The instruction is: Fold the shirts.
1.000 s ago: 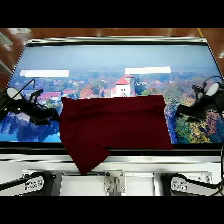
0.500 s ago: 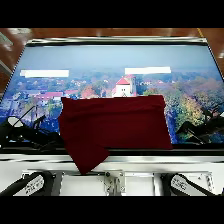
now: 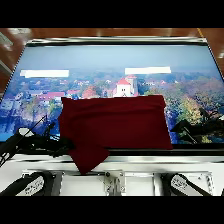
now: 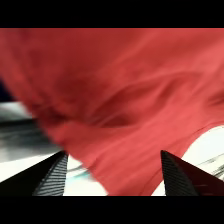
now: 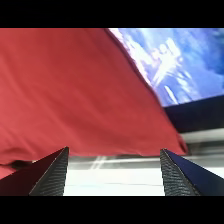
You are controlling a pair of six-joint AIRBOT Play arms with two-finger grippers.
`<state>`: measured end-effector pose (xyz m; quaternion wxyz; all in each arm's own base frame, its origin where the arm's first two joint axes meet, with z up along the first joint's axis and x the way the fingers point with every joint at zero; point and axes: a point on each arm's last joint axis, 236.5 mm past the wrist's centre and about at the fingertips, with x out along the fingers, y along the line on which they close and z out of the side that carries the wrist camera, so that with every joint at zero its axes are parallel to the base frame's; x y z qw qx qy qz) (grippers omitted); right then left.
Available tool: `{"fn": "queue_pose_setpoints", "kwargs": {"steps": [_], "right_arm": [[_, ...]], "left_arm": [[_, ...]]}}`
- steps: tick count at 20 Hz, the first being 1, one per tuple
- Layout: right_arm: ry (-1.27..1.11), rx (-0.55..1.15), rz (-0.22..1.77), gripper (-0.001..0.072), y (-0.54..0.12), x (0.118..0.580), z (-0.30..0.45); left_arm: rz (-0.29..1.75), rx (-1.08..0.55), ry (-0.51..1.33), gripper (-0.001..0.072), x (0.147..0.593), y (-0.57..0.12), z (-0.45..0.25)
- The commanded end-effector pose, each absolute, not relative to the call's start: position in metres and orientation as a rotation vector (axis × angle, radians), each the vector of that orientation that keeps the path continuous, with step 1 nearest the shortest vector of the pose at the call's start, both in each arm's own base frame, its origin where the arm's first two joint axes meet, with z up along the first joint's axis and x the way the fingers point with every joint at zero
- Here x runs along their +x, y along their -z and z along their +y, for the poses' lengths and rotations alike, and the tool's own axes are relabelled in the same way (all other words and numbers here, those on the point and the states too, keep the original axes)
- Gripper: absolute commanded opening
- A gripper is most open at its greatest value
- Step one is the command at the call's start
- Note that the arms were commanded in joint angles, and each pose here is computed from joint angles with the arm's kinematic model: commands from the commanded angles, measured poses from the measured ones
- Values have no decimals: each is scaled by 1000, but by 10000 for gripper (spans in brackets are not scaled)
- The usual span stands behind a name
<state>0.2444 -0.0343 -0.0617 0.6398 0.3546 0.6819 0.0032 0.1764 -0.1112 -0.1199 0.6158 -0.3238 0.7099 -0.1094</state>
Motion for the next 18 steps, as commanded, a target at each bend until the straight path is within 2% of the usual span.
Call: {"fn": "queue_pose_setpoints", "kwargs": {"steps": [1, 3, 8, 18], "right_arm": [[-18, 862, 1529, 677, 57, 251, -28], [-14, 857, 1539, 677, 58, 249, -28], [4, 708, 1663, 679, 75, 214, -43], [96, 786, 1595, 677, 128, 204, -29]], "left_arm": [[1517, -832, 218, 360, 201, 122, -117], [1514, -835, 244, 37, 202, 119, -123], [1566, -813, 363, 36, 184, 108, -136], [1413, -831, 418, 36, 204, 75, -143]]}}
